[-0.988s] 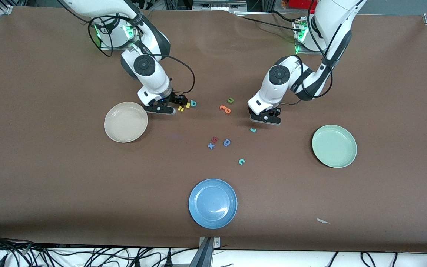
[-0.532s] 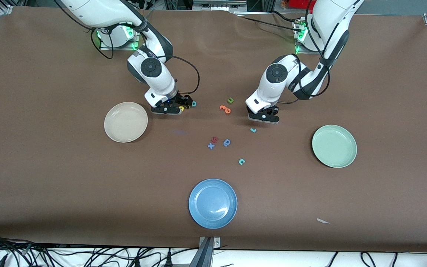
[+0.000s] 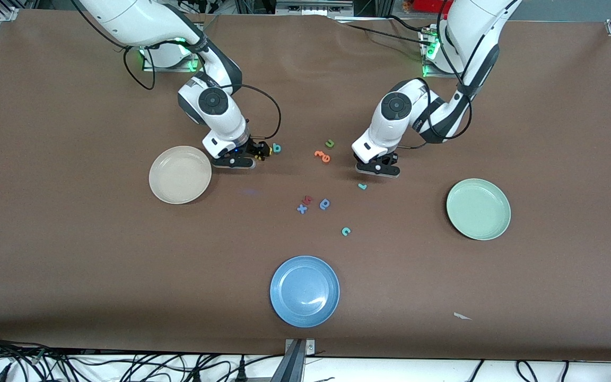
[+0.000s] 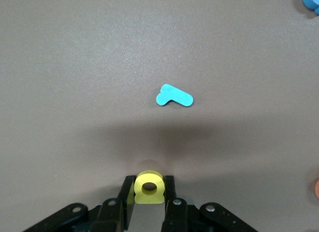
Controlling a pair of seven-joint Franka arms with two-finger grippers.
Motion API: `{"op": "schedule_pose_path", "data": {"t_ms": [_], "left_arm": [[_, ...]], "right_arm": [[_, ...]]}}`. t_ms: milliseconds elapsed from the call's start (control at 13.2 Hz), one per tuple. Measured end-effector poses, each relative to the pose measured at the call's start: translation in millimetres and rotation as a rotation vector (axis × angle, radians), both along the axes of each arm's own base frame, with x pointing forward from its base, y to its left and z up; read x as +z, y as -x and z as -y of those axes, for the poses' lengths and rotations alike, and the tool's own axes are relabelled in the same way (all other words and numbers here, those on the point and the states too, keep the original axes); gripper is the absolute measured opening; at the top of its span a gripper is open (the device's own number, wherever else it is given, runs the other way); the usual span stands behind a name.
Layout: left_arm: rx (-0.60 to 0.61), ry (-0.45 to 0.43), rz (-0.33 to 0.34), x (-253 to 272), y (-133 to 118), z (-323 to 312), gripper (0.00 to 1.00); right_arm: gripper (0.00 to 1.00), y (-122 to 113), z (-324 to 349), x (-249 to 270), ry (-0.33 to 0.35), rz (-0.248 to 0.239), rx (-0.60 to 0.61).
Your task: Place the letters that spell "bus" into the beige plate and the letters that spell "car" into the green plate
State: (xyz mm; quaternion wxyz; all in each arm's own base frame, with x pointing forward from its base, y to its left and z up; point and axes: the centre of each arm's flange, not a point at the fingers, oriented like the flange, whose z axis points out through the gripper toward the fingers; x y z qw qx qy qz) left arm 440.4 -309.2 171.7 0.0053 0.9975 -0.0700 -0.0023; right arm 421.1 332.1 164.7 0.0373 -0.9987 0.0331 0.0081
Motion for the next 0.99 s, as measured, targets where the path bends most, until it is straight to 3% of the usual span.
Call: {"op": "schedule_pose_path", "data": {"t_ms": [228,380,532,760,836,912,988], "left_arm": [[0.003,0.000,0.002,0.6,-1.9,-1.0,0.28],[0.012,-0.025,-0.004,8.2,-16.5,-9.1,0.28],[-0.007,-0.080,-0.024,35.1,-52.1,-31.5,0.28],[-0.058,-0.093,0.002,79.2,-109.7,-92.4,0.28],[-0.083,-0.091,0.010,85.9,-123.9,-119.5,0.28],[-0.116,-0.090,0.012,90.0,-140.8,-165.6,0.28],[-0.147,-0.090,0.008,90.0,-145.3,-184.7,0.28]], "right_arm": [[0.98,9.0,-15.4,-1.2,0.006,0.011,0.011],[0.98,11.6,-19.3,-2.1,0.016,0.023,0.019],[0.98,10.7,-17.2,-6.3,0.021,0.021,0.020],[0.95,10.2,-17.8,-6.8,0.022,0.027,0.030],[0.90,9.8,-18.3,-6.3,0.022,0.030,0.033],[0.77,8.6,-18.7,-5.5,0.020,0.032,0.032],[0.77,8.8,-18.8,-5.5,0.021,0.033,0.035]]}}
